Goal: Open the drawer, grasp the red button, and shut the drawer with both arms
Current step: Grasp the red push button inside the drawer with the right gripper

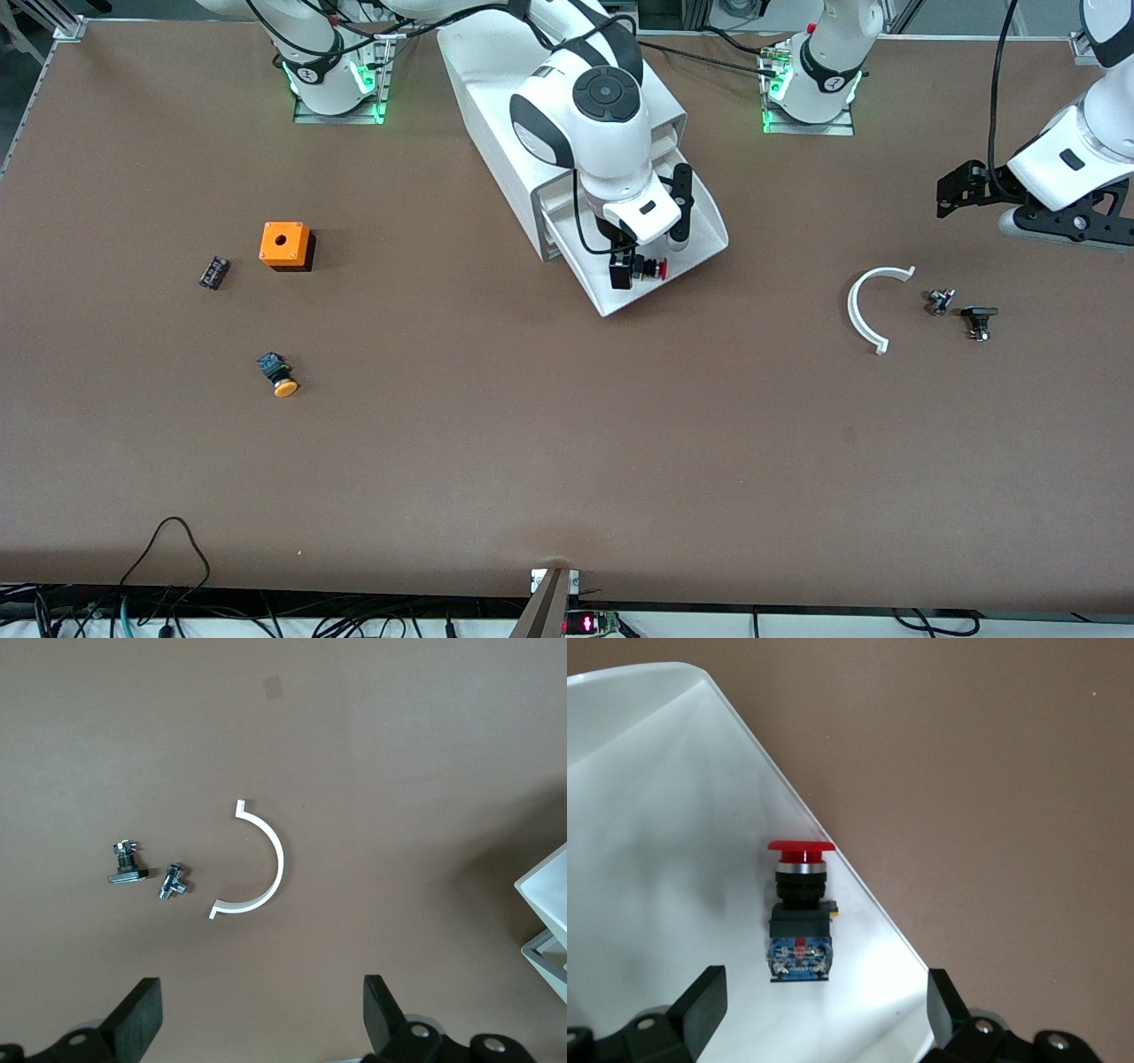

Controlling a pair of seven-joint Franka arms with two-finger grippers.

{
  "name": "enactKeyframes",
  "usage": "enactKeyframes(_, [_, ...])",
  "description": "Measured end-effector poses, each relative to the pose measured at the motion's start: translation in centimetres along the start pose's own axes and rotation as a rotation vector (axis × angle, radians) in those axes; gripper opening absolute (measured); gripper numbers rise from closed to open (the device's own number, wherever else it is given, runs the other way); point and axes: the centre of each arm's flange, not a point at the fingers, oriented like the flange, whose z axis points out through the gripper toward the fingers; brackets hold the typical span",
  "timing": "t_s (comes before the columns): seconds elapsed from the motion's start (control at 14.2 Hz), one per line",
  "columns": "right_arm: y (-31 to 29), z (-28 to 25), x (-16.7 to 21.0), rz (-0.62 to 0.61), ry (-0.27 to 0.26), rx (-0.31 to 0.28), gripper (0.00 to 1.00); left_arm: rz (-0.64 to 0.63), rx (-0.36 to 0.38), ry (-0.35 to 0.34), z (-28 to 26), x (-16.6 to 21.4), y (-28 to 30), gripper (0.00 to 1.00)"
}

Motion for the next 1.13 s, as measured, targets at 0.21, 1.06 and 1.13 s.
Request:
enactKeyframes(0.21, [-0.3, 1.5, 0.1, -0.004, -0.008, 0.004, 1.00, 0.001, 0.000, 0.003, -0.1, 0.0, 0.0, 1.00])
enactKeyframes(1.06, [-2.0, 5.3, 0.5, -0.018, -0.040, 0.026, 0.94, -0.003, -0.003, 0.007, -0.1, 0.1, 0.0, 1.00])
enactKeyframes(1.13, [-2.1, 5.5, 0.6, -0.019, -0.041, 0.026, 0.84, -0.003, -0.003, 0.007, -0.2, 0.1, 0.0, 1.00])
